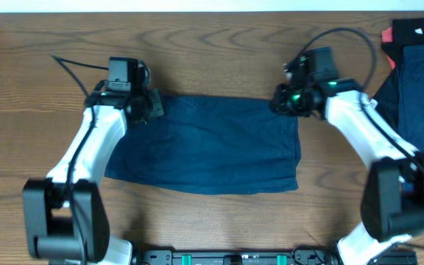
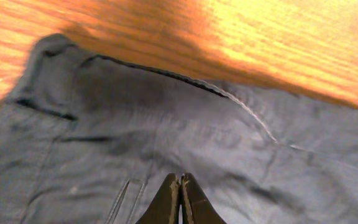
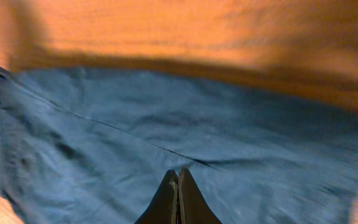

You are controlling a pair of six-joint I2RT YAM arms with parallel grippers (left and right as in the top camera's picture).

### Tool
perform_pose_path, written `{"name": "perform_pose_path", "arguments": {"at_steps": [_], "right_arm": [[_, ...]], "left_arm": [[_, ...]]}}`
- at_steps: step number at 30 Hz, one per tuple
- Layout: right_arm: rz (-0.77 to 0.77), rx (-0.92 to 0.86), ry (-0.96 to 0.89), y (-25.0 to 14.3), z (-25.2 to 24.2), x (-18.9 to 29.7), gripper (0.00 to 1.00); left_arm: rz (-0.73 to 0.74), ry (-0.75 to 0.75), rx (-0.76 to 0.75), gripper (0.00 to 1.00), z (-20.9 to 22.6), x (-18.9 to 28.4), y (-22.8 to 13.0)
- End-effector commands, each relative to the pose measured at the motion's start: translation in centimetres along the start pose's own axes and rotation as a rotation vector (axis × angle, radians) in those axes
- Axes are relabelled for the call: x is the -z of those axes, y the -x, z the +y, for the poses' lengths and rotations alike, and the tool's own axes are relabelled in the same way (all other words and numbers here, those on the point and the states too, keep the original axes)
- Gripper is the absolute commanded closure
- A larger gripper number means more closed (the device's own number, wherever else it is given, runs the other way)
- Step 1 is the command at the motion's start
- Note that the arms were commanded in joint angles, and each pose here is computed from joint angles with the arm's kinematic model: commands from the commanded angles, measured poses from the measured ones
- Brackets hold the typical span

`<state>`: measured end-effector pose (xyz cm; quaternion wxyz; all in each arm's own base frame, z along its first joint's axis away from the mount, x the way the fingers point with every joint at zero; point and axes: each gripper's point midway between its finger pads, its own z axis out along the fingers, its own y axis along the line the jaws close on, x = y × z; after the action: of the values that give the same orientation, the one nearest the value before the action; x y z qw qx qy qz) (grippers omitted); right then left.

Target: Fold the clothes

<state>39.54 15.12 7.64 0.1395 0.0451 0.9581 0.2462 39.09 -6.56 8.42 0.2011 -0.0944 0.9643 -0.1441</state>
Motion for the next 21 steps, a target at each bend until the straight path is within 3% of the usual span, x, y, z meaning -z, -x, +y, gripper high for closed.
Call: {"name": "perform_pose_path", "arguments": {"at_steps": [1,7,13,18,21], "right_arm": [[0.062,-0.079,-0.053,-1.2,-1.5,-3.1,0.99],[0.149,-0.136,-0.102,-2.9,-4.4,-6.0,0.99],[0.170,-0.181,-0.234,-3.6,-8.1,-5.4,0.99],[0.168,-0.186,-0.247,-3.2,-9.5,-4.7,0.99],[0.155,-0.213,-0.252,-2.8,-10.6,-4.3,0.99]], "left_arm": [[0.043,0.002,-0.032,0.94,0.5,-2.0,-0.7],[0.066,0.097,-0.031,0.94,3.1,-5.5,-1.1],[0.106,0.291,-0.012,0.93,7.8,-7.8,-2.2],[0.113,0.328,0.044,0.93,10.6,-8.3,-2.2],[0.090,0.344,0.150,0.93,12.3,-7.7,-1.7]]}}
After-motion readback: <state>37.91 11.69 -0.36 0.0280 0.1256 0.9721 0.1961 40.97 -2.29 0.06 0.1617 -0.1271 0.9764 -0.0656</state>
